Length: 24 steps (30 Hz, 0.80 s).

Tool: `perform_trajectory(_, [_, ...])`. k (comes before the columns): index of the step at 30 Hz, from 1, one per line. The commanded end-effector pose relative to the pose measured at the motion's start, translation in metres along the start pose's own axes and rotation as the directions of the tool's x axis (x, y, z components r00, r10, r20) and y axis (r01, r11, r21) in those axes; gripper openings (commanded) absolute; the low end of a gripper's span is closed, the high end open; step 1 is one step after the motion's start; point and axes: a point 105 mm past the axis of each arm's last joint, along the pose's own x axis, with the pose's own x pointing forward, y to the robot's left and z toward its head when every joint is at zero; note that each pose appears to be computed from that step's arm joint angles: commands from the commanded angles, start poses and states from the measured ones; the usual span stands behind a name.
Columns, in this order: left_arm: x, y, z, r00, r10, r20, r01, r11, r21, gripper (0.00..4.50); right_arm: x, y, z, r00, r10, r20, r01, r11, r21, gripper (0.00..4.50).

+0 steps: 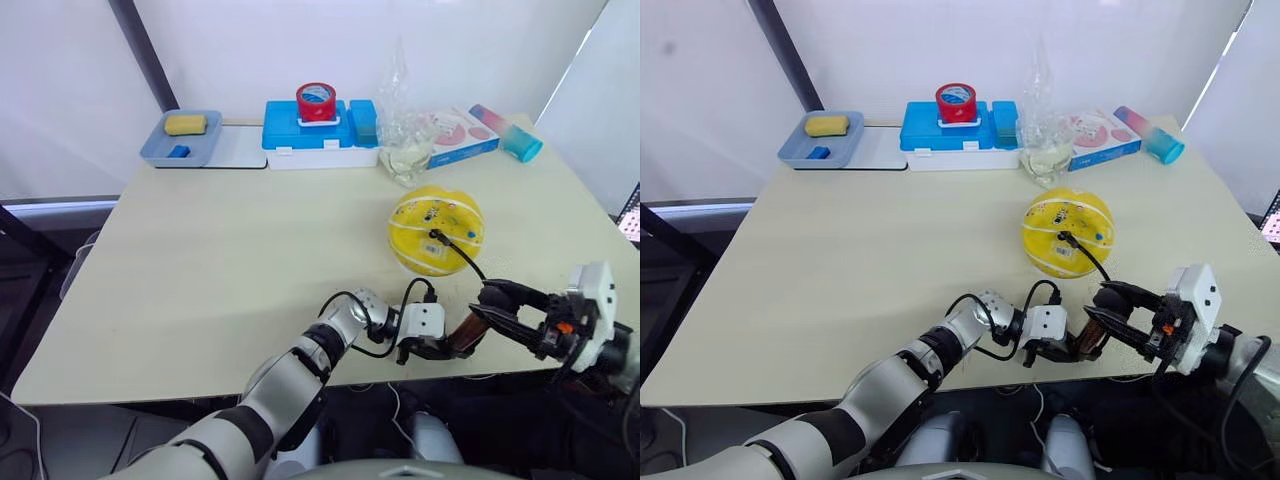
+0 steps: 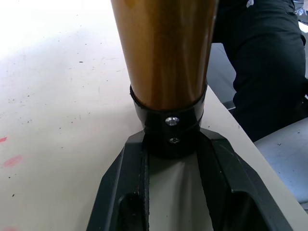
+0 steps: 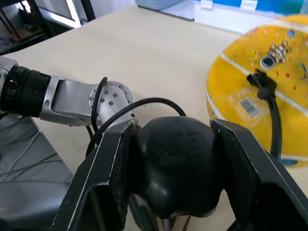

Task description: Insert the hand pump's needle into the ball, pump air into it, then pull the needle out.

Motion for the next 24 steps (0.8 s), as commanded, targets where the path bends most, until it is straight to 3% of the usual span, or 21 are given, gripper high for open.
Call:
perform_trajectory(1, [0.021,-0.021,0.003,0.992,-0.123,-0.028,0.123,0.992,-0.001,0.95,-0.014,-0.022,-0.008,0.991,-0.118,-0.069,0.117,0.993,-0.008,2.0])
perform_trajectory(5, [0.022,-0.021,0.003,0.992,-0.122,-0.028,0.122,0.992,-0.002,0.95,-0.025,-0.022,0.034,0.996,-0.083,0.015,0.084,0.996,-0.025,2.0])
perform_trajectory(12, [0.025,-0.024,0.005,0.991,-0.13,-0.018,0.13,0.991,-0.004,0.95,-0.048,-0.025,0.095,0.995,-0.08,0.056,0.084,0.994,-0.07,2.0])
perform_trajectory(24, [0.024,-0.021,0.006,0.992,-0.124,-0.021,0.124,0.992,0.001,0.95,-0.075,-0.03,0.156,0.984,-0.137,0.115,0.151,0.981,-0.123,2.0])
